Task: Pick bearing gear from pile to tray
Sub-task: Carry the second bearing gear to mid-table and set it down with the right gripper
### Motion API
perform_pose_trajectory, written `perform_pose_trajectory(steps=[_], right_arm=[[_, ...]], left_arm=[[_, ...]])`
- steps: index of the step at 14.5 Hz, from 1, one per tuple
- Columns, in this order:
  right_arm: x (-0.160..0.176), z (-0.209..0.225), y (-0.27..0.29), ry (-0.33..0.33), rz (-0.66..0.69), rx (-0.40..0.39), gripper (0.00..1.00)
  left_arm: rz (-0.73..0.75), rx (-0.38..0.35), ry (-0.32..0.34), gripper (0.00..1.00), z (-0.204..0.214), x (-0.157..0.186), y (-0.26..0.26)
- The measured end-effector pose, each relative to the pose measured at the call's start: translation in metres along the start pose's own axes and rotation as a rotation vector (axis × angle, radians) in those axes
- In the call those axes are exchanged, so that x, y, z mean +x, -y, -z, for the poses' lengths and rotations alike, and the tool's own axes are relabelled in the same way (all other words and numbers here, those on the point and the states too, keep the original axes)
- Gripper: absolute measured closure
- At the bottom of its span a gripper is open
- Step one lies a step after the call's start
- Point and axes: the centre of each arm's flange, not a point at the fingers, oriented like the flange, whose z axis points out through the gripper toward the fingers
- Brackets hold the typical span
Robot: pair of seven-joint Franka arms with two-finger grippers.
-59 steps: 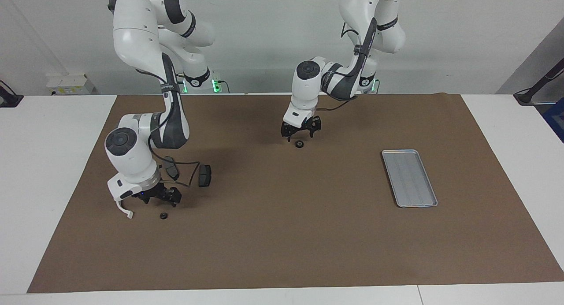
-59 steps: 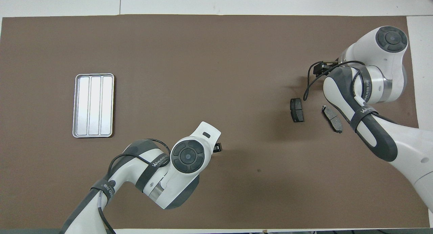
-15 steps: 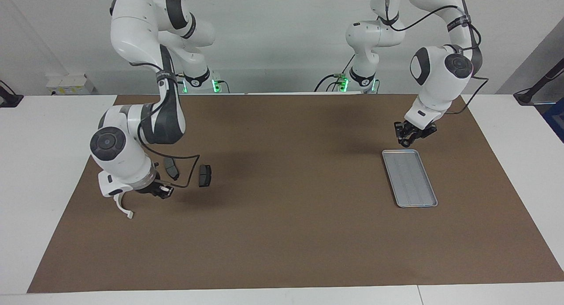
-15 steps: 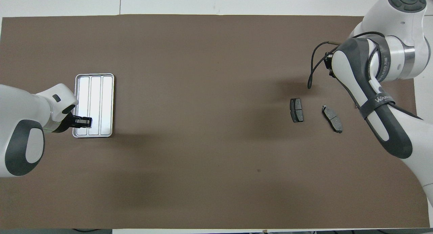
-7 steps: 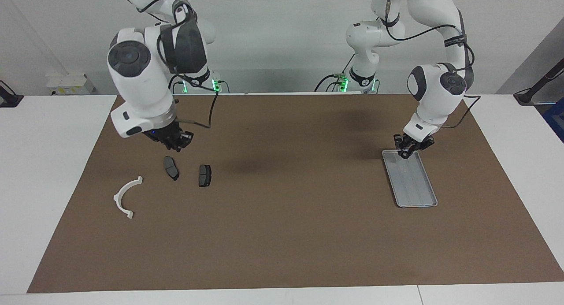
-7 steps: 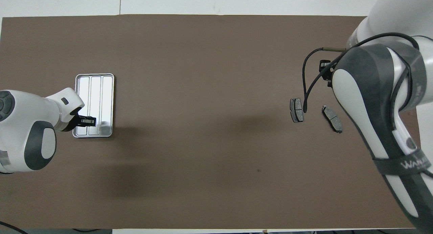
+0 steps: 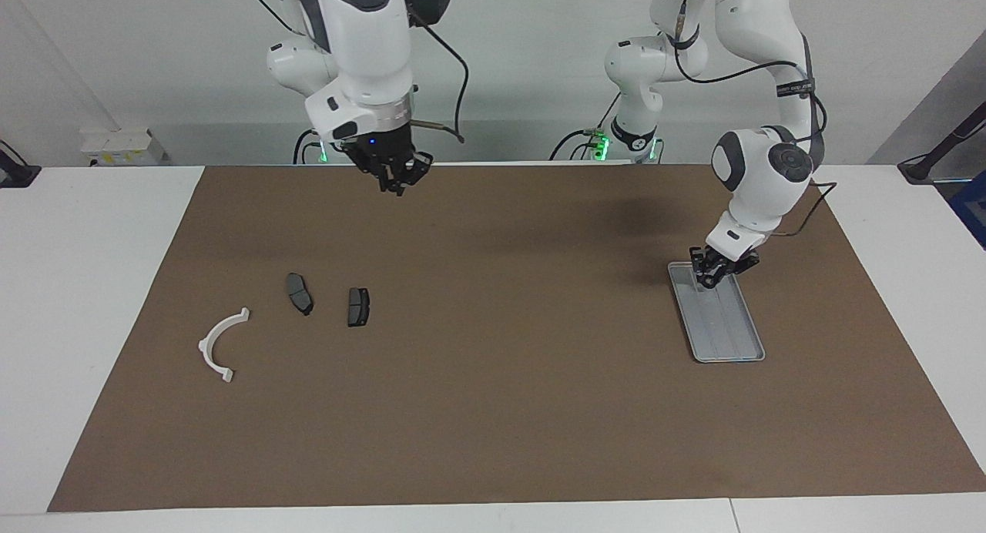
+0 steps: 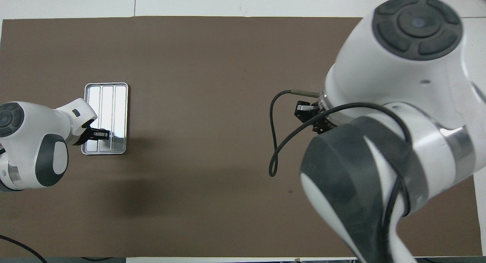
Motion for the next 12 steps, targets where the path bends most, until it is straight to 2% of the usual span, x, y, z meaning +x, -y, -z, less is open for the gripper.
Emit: perform_pose_trajectory(steps=[4,6,9,12], right_arm=[[-0.048,-0.011,0.041,0.048,-0.091,0.027,0.76],[-0.07,-0.025,0.06,0.043,-0.129,0.037,0.76],[-0.104,-0.064,0.094,0.029,-0.177,0.04,0.76],[-0.125,-0.11,0.119,0.012,-0.21,0.063,0.76]], left_arm=[[-0.002,0.0,-0.002,0.66,-0.001,0.001,-0.001],[-0.002,-0.001,0.0,0.66,-0.004,0.0,-0.001],[-0.005,-0.001,-0.004,0.66,-0.012,0.0,-0.003],[-0.007,-0.001,-0.004,0.66,-0.015,0.0,-0.004]])
